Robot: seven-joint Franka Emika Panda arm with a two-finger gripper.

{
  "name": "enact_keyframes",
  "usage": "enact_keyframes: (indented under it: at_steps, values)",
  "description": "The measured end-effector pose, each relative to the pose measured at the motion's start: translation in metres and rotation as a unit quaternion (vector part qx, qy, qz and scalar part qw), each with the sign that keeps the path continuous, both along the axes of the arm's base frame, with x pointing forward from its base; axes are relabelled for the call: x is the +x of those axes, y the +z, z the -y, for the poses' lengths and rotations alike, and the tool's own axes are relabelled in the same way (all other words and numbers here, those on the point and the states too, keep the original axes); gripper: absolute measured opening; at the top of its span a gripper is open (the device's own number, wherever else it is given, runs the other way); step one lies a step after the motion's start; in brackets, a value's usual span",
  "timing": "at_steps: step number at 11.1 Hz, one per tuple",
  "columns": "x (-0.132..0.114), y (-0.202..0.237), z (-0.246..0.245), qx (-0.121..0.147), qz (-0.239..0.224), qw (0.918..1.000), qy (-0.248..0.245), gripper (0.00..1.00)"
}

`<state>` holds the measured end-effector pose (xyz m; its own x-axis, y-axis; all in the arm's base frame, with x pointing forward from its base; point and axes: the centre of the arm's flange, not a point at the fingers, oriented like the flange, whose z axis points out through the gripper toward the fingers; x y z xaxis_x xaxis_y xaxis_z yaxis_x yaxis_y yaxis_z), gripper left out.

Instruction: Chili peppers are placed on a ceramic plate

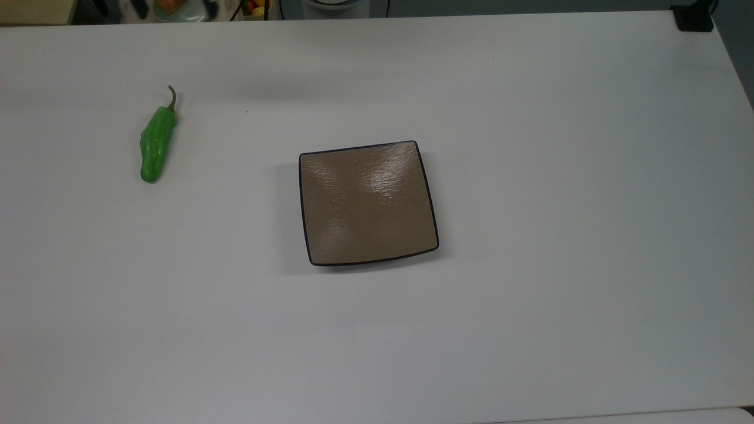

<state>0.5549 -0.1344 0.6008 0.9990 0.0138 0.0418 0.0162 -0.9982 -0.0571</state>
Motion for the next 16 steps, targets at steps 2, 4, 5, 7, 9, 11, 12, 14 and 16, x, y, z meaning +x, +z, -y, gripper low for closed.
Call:
enact_keyframes:
  at_steps: [2,4,5,7,9,11,12,14,16]
  values:
    - [-0.004,-0.018,0.034,-0.002,-0.004,1.0000,0.002,1.00]
    - [-0.006,-0.036,0.059,-0.008,0.005,1.0000,-0.003,1.00]
    - [-0.009,-0.047,0.069,-0.009,0.004,1.0000,-0.003,1.00]
    - [-0.018,-0.072,0.096,-0.006,-0.009,0.9999,0.003,1.00]
    - [-0.020,-0.097,0.123,-0.014,-0.016,0.9997,0.006,1.00]
    - [-0.013,-0.126,0.130,-0.023,-0.017,0.9996,0.007,1.00]
    - [-0.010,-0.142,0.131,-0.026,-0.018,0.9995,0.007,1.00]
    - [-0.005,-0.172,0.132,-0.030,-0.022,0.9993,0.008,1.00]
    - [0.002,-0.198,0.129,-0.035,-0.024,0.9990,0.013,1.00]
